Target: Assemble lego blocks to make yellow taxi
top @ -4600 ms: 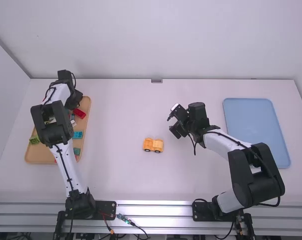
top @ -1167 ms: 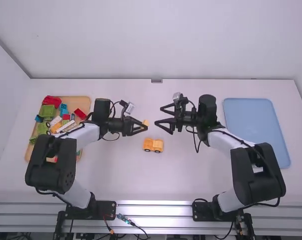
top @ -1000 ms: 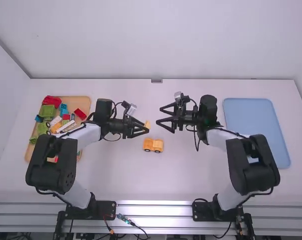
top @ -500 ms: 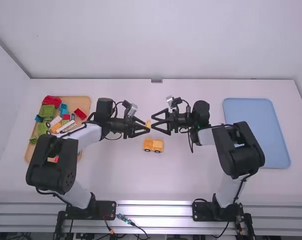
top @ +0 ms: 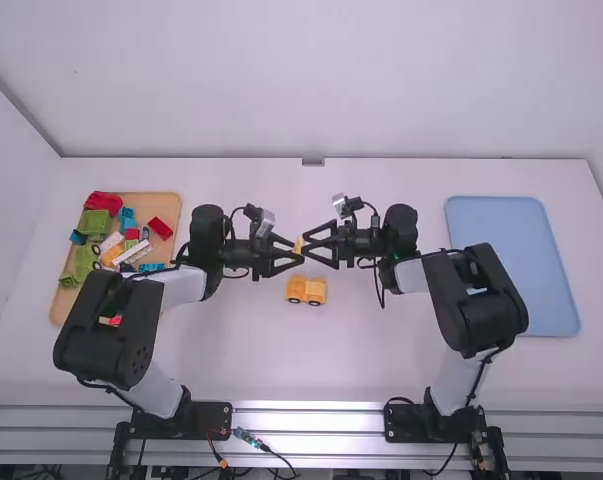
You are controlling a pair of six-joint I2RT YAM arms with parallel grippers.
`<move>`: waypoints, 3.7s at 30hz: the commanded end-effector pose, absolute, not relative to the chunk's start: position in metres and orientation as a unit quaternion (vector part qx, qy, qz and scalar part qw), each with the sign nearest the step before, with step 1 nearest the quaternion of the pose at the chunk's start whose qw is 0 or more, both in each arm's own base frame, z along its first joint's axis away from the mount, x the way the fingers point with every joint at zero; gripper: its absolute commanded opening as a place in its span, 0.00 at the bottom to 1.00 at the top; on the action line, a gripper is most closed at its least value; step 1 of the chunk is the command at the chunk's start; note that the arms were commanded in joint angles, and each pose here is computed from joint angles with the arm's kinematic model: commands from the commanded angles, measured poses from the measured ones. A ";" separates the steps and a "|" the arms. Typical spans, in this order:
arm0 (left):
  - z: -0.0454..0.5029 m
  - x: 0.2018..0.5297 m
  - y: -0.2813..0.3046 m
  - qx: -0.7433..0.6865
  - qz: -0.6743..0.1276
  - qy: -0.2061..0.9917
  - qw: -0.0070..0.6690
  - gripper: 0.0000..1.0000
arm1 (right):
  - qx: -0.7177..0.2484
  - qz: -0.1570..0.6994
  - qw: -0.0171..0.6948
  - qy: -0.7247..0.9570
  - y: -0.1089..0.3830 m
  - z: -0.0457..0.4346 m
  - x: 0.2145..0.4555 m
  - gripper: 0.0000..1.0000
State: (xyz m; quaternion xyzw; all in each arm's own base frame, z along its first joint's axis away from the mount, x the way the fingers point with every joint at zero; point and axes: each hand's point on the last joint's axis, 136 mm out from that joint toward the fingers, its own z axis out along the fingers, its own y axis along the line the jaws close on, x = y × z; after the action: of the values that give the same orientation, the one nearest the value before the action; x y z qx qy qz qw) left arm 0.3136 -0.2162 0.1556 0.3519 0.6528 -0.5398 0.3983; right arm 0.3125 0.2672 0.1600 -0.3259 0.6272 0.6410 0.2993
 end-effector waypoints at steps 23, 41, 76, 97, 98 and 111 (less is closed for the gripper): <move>0.153 0.307 -0.212 0.293 -0.560 0.675 0.382 0.01 | -0.369 0.646 0.293 0.601 0.280 0.159 0.293 0.45; 0.154 0.300 -0.213 0.314 -0.565 0.662 0.380 0.02 | -0.369 0.646 0.292 0.601 0.280 0.159 0.293 0.32; 0.152 0.321 -0.208 0.285 -0.529 0.682 0.418 0.99 | -0.137 0.581 0.282 0.751 0.246 0.118 0.383 0.00; 0.136 0.359 -0.188 0.403 -0.118 0.720 0.553 0.99 | 0.204 0.557 0.136 0.794 0.241 0.087 0.416 0.00; 0.139 0.356 -0.191 0.421 -0.090 0.711 0.556 0.99 | 0.213 0.555 0.134 0.793 0.244 0.086 0.416 0.00; 0.138 0.345 -0.209 0.561 0.004 0.610 0.560 0.99 | 0.212 0.570 0.087 0.789 0.261 0.089 0.401 0.00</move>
State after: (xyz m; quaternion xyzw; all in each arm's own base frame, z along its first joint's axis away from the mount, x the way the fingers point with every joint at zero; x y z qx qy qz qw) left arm 0.3439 -0.2114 0.1432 0.5406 0.6235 -0.0209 0.5644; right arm 0.3957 0.2628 0.0854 0.2096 0.7939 0.5632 0.0926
